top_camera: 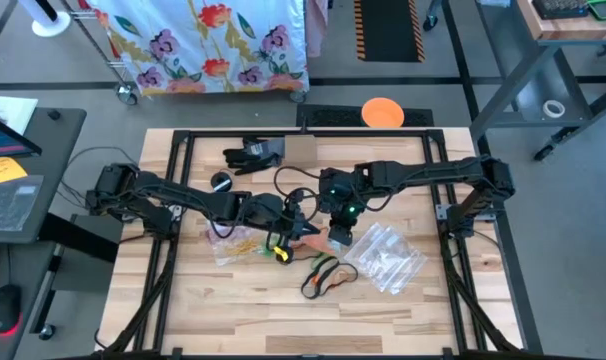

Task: Sort rubber bands
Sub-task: Put the orange rubber band into the transparent zip bag

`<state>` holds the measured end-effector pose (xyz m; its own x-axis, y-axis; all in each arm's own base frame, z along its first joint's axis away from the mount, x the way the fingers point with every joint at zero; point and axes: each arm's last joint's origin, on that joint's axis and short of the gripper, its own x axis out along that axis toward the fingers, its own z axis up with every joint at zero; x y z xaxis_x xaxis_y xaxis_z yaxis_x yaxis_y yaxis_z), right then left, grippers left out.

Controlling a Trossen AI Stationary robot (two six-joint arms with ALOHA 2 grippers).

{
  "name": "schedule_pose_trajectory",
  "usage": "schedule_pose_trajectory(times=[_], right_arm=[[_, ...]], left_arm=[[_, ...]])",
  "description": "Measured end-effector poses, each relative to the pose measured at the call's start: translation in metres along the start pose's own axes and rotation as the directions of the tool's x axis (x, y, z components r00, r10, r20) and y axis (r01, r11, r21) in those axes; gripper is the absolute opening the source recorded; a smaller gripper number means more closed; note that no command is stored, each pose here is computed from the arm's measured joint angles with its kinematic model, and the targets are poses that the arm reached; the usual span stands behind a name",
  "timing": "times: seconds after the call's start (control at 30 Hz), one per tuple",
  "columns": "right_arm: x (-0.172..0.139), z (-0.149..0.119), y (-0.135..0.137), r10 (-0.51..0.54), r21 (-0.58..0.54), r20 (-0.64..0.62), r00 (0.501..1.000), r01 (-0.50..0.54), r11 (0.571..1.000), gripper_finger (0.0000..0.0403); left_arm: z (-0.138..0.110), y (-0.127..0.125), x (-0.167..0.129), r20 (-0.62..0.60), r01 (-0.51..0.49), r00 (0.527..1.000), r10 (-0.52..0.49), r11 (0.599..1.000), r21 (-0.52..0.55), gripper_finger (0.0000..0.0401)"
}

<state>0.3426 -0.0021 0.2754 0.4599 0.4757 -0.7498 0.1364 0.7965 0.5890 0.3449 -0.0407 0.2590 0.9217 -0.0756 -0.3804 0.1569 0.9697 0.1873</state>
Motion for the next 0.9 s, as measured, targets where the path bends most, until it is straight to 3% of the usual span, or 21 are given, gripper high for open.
schedule_pose_trajectory(times=[0.33, 0.53, 0.9], right_arm=[[-0.0013, -0.0042, -0.004, -0.026, 0.01, -0.042, 0.999, 0.027, 1.0, 0.0005], [-0.0017, -0.0073, -0.008, -0.131, -0.025, -0.048, 0.99, 0.13, 0.991, 0.0005], [-0.0006, -0.005, -0.0058, -0.128, -0.078, -0.019, 0.992, 0.126, 0.989, 0.0005]], left_arm=[[-0.0029, -0.0005, -0.0001, -0.033, 0.004, 0.999, -0.006, 0.999, -0.044, 0.0], [-0.0032, -0.0004, -0.0001, -0.035, 0.003, 0.999, -0.005, 0.998, -0.066, 0.0], [-0.0095, 0.0074, -0.0002, -0.089, -0.021, 0.996, 0.008, 0.989, -0.144, 0.0]])
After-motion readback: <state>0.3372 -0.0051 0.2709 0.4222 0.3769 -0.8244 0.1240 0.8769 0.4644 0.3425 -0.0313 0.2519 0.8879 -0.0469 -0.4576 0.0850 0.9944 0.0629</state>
